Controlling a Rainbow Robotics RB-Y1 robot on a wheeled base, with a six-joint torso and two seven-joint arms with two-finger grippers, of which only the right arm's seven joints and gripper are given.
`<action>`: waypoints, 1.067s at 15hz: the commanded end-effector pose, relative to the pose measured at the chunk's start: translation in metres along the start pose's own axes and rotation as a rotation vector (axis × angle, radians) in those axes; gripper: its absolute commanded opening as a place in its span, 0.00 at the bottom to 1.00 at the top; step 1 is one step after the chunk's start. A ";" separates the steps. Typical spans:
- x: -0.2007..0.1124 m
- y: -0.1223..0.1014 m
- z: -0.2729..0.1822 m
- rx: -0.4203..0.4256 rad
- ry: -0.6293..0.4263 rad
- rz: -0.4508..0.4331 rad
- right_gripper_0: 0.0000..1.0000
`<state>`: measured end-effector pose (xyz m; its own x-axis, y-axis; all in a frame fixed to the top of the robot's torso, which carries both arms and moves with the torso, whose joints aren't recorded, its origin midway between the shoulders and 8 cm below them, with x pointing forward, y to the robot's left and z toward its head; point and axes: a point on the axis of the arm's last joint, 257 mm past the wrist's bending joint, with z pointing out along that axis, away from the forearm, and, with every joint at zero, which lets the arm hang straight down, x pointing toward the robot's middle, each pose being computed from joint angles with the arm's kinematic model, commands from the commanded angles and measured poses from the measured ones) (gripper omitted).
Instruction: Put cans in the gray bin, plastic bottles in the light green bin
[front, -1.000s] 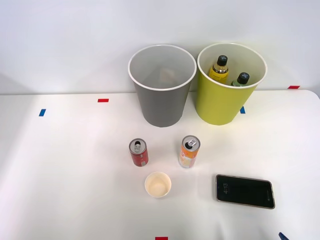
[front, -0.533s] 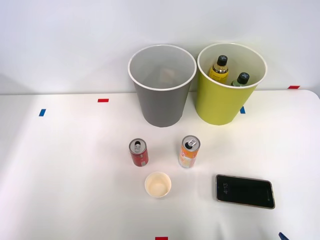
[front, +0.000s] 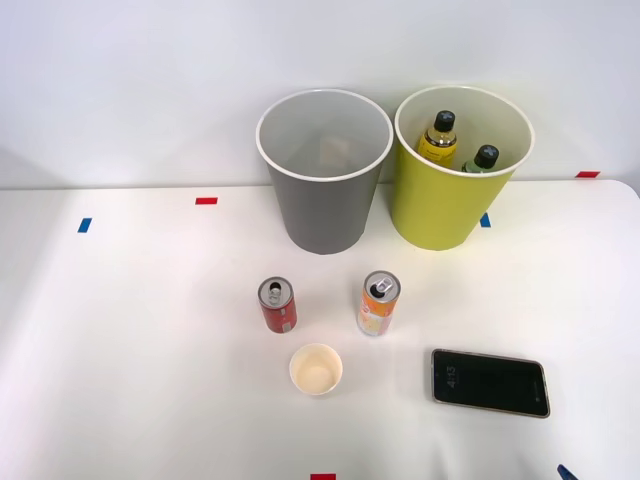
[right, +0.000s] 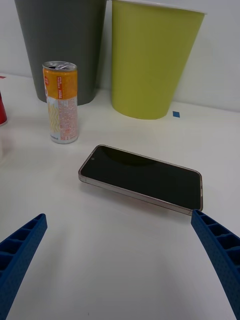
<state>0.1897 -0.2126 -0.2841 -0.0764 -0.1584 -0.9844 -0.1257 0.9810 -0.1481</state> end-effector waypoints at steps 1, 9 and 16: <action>0.000 0.000 0.000 0.000 0.000 0.000 1.00; 0.000 0.000 0.000 0.000 0.000 0.000 1.00; 0.000 0.000 0.000 0.000 0.000 0.000 1.00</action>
<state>0.1898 -0.2126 -0.2841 -0.0764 -0.1584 -0.9844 -0.1256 0.9810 -0.1481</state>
